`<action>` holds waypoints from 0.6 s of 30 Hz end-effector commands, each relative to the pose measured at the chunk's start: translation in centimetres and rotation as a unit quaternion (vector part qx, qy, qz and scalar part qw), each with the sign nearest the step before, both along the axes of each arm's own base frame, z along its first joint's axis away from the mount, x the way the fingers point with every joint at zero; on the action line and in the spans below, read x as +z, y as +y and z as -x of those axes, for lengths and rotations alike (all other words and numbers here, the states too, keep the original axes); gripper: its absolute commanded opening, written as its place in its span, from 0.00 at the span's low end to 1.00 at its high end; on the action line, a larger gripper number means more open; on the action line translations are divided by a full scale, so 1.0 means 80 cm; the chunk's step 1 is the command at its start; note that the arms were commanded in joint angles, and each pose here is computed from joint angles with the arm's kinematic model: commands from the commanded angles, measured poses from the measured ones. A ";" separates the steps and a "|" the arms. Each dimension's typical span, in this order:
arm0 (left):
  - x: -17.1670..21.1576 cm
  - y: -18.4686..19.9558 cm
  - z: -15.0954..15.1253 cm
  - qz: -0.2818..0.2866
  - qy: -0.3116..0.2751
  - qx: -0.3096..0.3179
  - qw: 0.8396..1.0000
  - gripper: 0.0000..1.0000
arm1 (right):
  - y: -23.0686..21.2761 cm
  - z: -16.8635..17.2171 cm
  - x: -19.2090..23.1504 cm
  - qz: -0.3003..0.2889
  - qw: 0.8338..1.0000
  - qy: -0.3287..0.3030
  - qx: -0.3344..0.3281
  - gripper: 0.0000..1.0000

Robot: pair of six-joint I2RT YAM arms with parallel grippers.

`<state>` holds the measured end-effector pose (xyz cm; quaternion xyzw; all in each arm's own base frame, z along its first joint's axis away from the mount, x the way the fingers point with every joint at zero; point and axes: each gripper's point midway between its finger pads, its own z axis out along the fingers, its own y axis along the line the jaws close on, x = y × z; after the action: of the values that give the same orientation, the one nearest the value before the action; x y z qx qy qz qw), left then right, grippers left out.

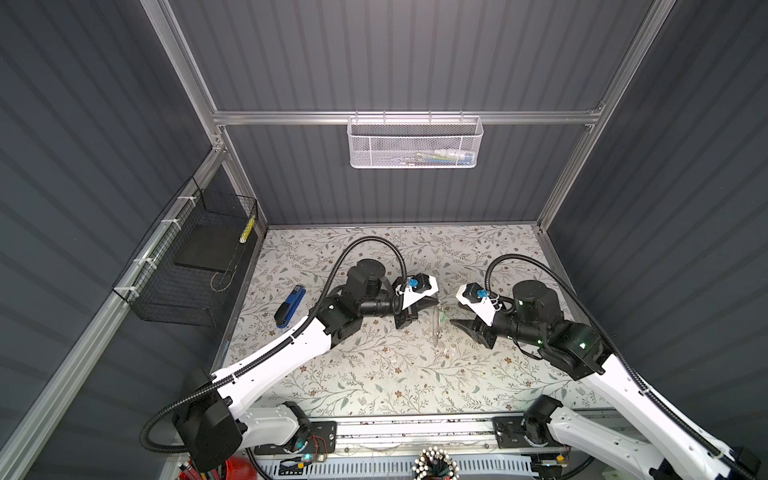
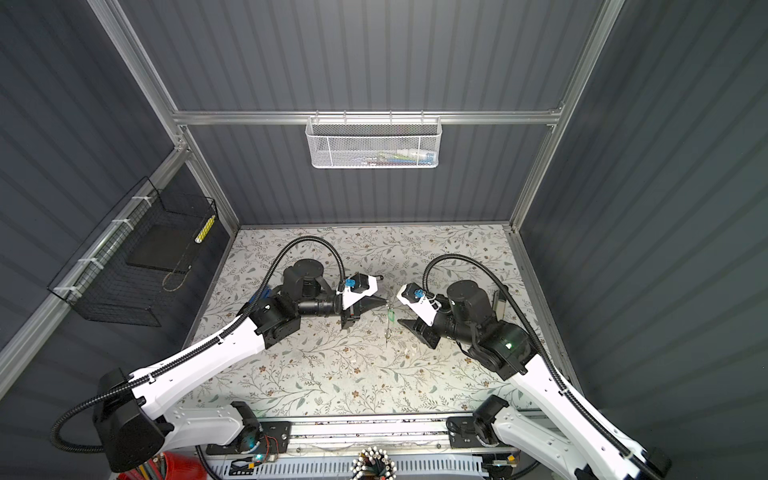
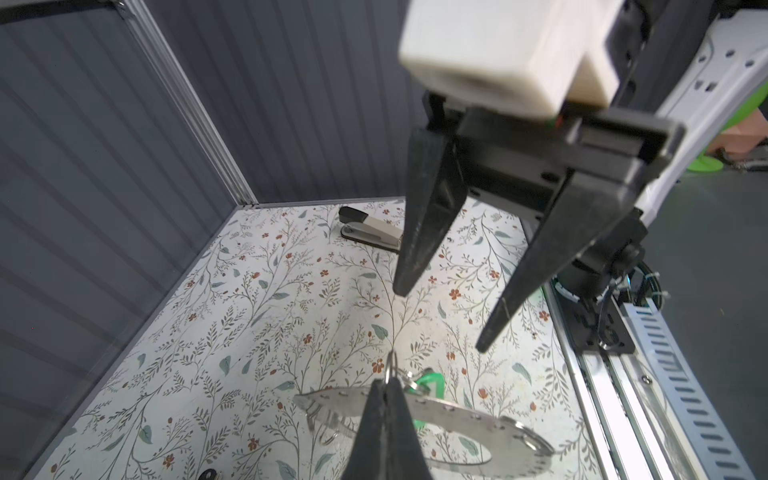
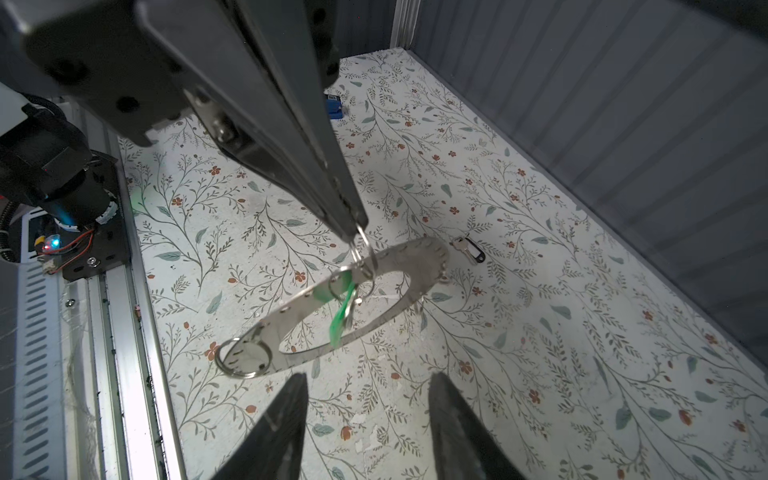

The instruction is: Put the keys on the keyring

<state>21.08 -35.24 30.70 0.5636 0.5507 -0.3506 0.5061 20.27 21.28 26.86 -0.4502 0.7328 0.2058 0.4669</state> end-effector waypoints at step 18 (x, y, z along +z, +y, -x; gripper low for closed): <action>0.062 0.008 -0.007 0.113 -0.002 0.014 0.993 0.00 | 0.052 -0.032 0.039 -0.095 0.995 -0.024 0.029 0.39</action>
<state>22.05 -35.01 33.78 0.5028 0.5371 -0.3917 0.5525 22.77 25.07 27.90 -0.4370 0.7026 0.2652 0.4950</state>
